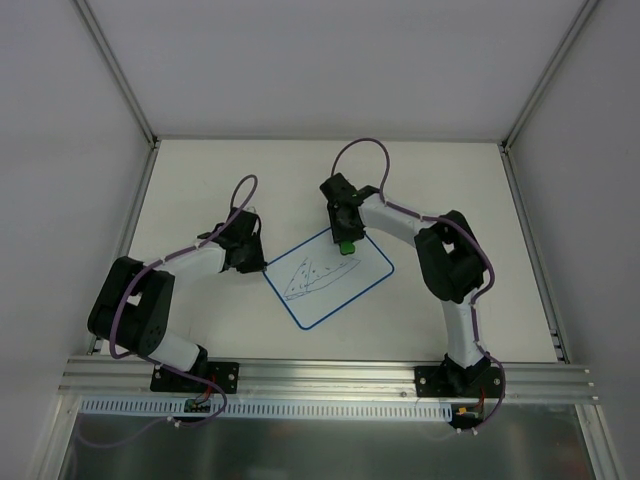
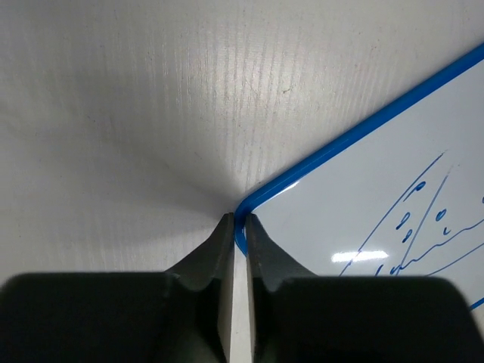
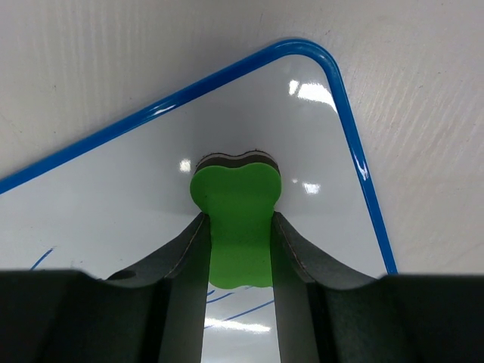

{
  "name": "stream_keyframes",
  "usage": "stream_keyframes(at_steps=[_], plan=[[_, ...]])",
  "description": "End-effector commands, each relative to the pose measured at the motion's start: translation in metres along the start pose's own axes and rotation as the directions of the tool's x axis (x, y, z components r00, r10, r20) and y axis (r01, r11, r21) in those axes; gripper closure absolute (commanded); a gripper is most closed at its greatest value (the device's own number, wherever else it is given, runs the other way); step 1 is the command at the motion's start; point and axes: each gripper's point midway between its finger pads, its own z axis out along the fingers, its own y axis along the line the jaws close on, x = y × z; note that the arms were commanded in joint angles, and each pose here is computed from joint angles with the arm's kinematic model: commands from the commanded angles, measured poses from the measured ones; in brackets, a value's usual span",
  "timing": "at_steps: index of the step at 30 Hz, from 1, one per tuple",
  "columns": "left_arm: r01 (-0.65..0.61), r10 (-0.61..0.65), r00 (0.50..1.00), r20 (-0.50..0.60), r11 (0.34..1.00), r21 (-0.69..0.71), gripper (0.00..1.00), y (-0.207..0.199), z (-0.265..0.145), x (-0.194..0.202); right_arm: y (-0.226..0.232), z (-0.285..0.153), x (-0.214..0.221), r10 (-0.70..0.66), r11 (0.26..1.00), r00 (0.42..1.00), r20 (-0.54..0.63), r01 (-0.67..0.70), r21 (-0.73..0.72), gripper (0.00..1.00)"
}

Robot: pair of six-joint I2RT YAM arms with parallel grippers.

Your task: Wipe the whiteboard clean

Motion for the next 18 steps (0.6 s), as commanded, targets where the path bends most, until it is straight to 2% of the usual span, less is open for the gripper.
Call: stream_keyframes(at_steps=[1,5,13,16,18], plan=[[-0.042,0.032,0.990,-0.135,0.996,-0.073,0.98,0.017,0.005,0.039,-0.001,-0.004,0.028,-0.032,0.999,0.996,-0.086,0.032,-0.006,1.00],[-0.044,0.032,0.989,-0.146,0.996,-0.078,1.00,0.017,0.006,0.041,0.015,-0.006,0.036,-0.030,0.999,0.995,-0.096,0.027,-0.031,1.00],[-0.018,0.003,0.992,-0.128,0.993,-0.113,1.00,0.020,0.005,0.038,0.113,-0.007,0.083,-0.140,0.982,0.978,-0.157,0.116,-0.152,1.00],[-0.007,-0.008,0.993,-0.116,0.992,-0.125,1.00,0.022,0.005,0.036,0.115,-0.011,0.088,-0.151,0.984,0.973,-0.172,0.130,-0.126,1.00],[0.002,-0.018,0.994,-0.111,0.991,-0.136,1.00,0.023,0.004,0.035,0.092,-0.008,0.080,-0.077,0.995,0.982,-0.173,0.065,-0.075,1.00]])
